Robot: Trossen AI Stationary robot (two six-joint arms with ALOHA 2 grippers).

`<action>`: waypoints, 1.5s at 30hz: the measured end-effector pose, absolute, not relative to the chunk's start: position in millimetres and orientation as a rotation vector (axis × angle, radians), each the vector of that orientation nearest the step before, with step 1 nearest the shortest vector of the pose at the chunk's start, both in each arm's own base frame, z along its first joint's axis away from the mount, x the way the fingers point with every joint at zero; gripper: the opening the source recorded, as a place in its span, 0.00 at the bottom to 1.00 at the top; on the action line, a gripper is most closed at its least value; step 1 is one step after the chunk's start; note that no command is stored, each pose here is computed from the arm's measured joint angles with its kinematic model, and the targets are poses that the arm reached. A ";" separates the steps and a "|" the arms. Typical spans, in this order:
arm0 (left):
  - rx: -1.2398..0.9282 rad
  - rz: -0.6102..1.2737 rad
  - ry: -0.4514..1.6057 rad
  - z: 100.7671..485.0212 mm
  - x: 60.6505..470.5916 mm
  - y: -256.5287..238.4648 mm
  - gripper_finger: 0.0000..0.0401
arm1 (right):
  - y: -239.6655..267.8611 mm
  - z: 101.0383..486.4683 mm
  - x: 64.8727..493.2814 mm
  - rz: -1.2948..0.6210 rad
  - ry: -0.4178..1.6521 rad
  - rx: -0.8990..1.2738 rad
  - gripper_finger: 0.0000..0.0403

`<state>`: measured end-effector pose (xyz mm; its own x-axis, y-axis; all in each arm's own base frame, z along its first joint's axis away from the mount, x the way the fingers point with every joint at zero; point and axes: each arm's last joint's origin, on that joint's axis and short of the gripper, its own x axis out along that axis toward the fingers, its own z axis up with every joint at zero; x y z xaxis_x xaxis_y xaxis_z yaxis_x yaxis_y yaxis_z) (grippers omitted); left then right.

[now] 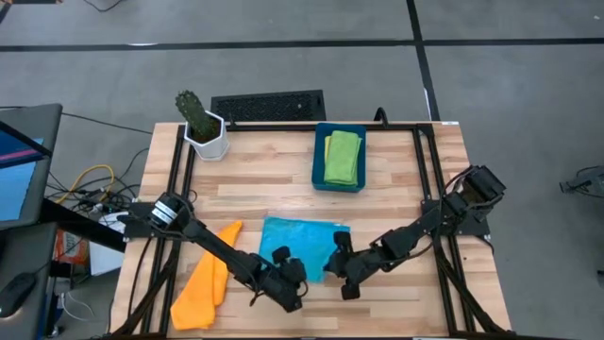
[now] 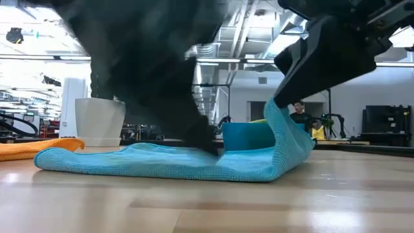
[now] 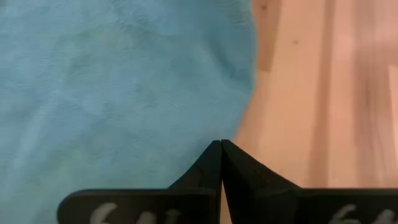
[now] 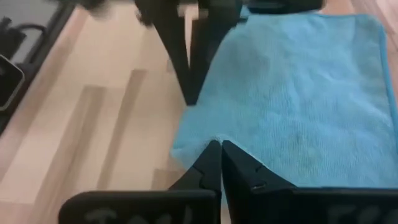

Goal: Fold microfiber towels
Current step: Fold the blue towel

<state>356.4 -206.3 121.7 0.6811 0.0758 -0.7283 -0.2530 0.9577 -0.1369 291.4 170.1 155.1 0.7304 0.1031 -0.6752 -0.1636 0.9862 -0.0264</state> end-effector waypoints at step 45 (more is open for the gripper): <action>-0.137 0.164 0.937 154.7 359.4 -219.5 0.00 | 188.9 134.6 351.2 0.320 0.708 -0.127 0.06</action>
<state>359.4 -219.5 154.7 0.5811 0.0801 -0.8099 -0.1993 0.9789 -0.0462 351.2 188.9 134.6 0.7132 0.2452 -0.6567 -0.3305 0.9438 -0.0066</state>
